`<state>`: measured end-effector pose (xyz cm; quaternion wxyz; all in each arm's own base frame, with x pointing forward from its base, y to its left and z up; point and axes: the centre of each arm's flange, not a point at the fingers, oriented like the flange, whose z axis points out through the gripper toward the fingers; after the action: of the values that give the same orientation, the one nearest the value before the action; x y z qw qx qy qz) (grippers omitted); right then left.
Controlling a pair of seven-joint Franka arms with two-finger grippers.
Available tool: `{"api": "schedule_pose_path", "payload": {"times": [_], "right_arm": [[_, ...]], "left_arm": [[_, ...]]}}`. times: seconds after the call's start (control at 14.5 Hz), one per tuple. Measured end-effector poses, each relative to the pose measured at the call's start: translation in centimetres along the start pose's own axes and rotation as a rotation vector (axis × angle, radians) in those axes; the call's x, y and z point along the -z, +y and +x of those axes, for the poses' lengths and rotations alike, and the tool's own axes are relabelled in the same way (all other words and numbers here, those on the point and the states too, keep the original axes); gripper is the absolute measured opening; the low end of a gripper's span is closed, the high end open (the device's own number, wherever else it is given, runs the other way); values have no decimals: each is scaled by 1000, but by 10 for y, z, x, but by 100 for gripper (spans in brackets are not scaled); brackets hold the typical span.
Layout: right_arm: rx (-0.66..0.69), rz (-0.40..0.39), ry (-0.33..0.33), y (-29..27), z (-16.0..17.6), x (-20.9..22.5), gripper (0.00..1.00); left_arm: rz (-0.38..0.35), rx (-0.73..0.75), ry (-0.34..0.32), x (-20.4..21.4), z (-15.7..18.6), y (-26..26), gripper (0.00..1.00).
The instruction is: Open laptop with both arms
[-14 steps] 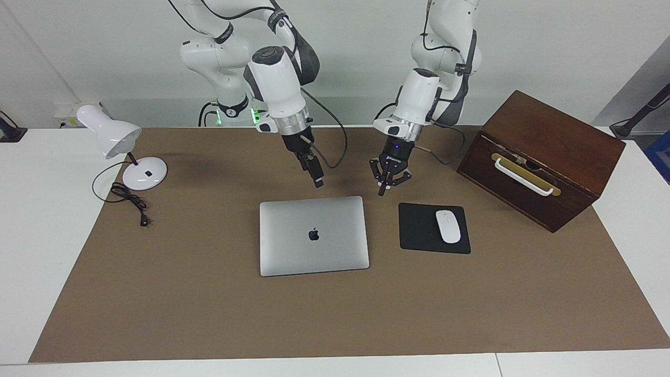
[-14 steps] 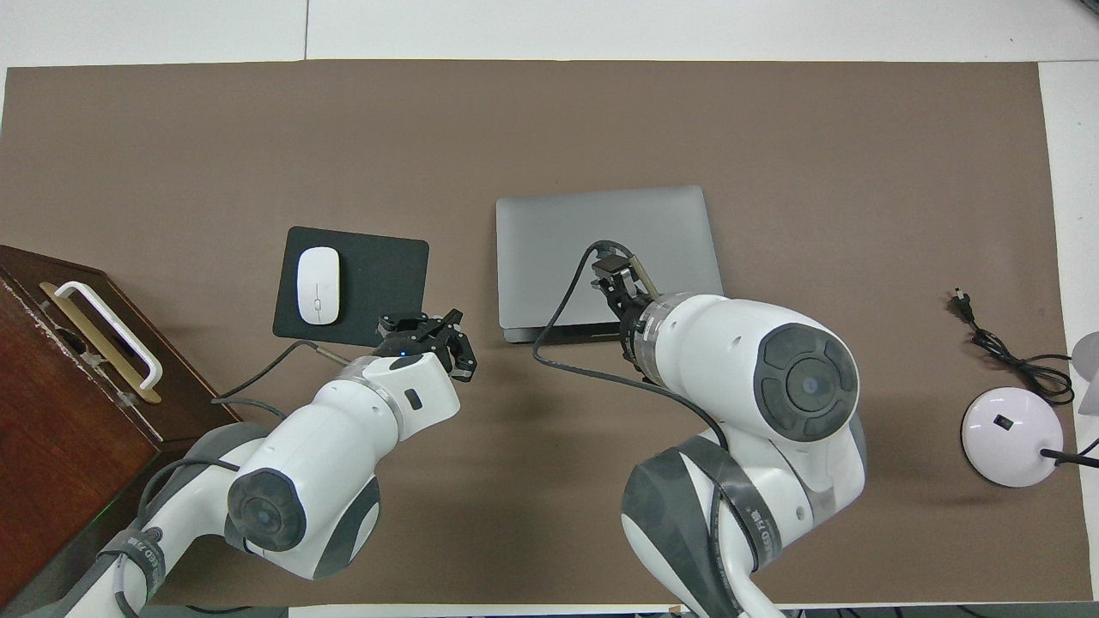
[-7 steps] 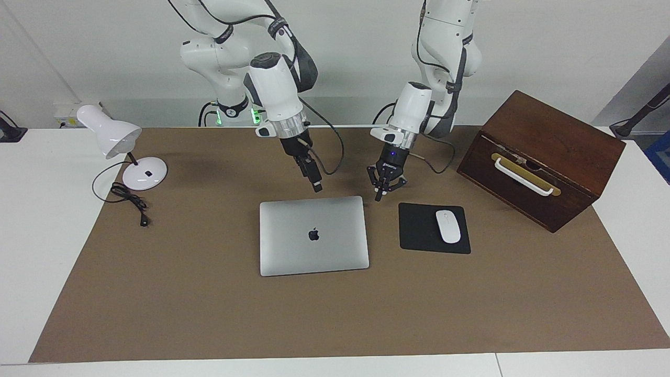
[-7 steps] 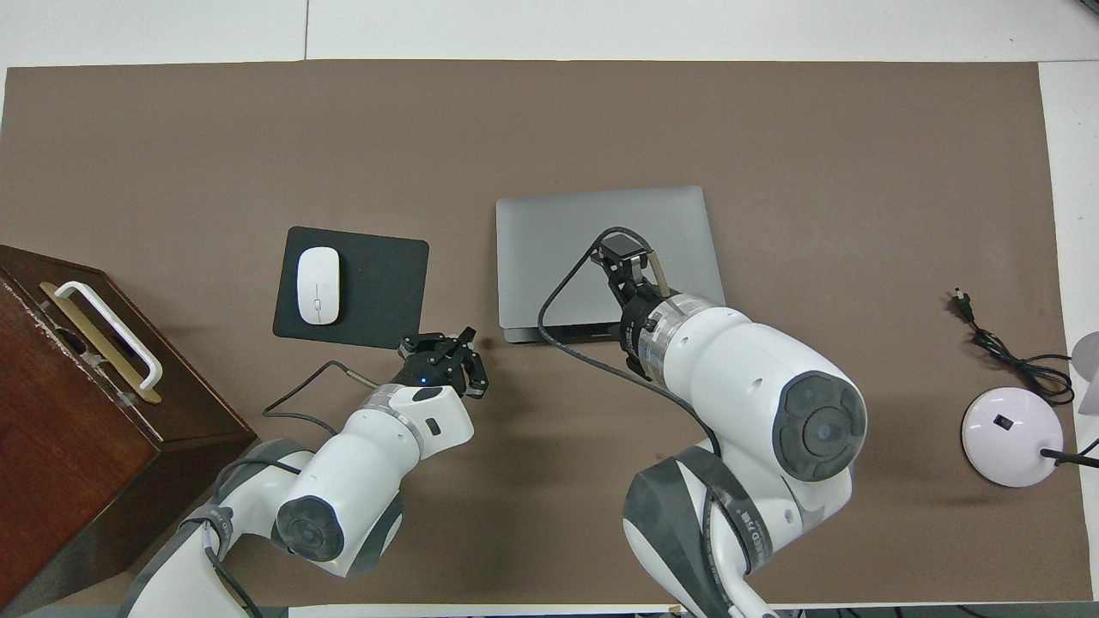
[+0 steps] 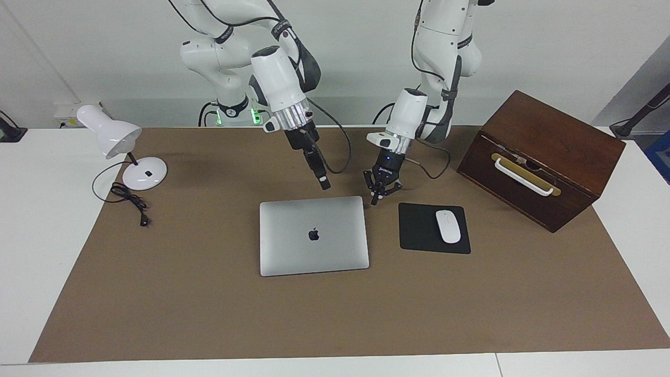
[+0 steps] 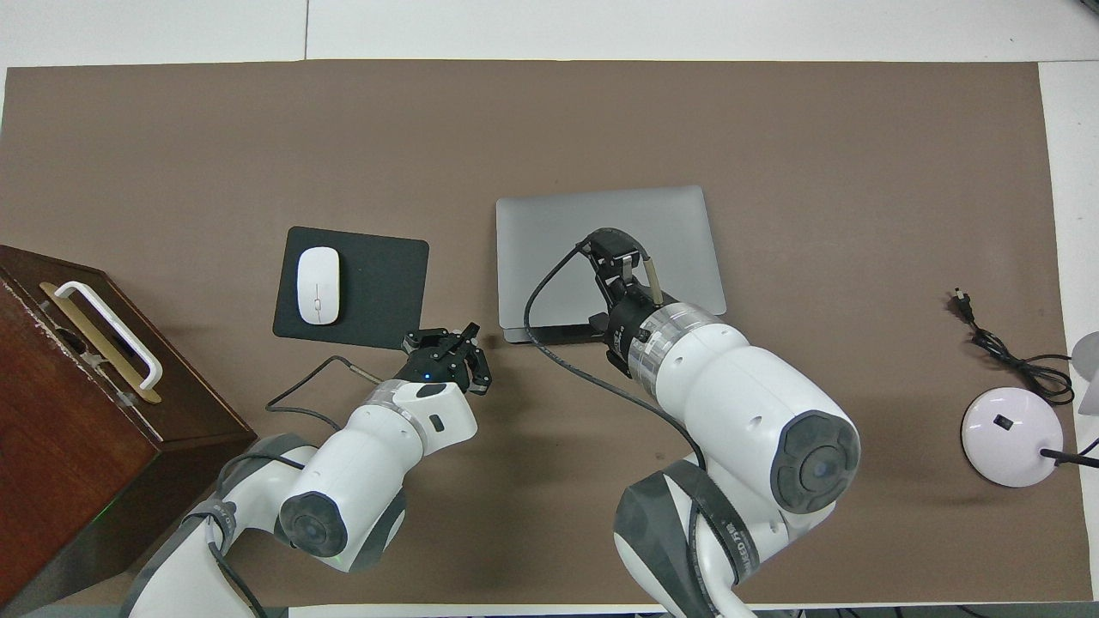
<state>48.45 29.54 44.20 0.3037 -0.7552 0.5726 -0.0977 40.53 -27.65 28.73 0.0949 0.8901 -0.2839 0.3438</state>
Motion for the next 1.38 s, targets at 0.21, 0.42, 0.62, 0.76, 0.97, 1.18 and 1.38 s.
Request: {"api": "schedule_pose_path", "payload": {"times": [0.21,0.42,0.62,0.76,0.97,1.18,1.38], "right_arm": [[-4,-16,6,10,5,-8,100],[-10,-12,7,23,11,-19,100],[-14,-8,5,36,18,-32,100],[-15,-7,3,40,21,-39,100],[-1,-5,0,45,28,-52,100],[16,6,0,48,37,-62,100],[21,13,-1,52,42,-70,100]], "left_arm": [[0,-1,7,-7,6,1,1],[-2,-4,6,-11,8,2,1],[-6,-7,11,-13,11,5,1],[-7,-8,8,-17,11,6,1],[-9,-11,6,-23,12,8,1],[-16,-17,2,-28,12,13,1],[-31,-21,3,-28,13,22,1]]}}
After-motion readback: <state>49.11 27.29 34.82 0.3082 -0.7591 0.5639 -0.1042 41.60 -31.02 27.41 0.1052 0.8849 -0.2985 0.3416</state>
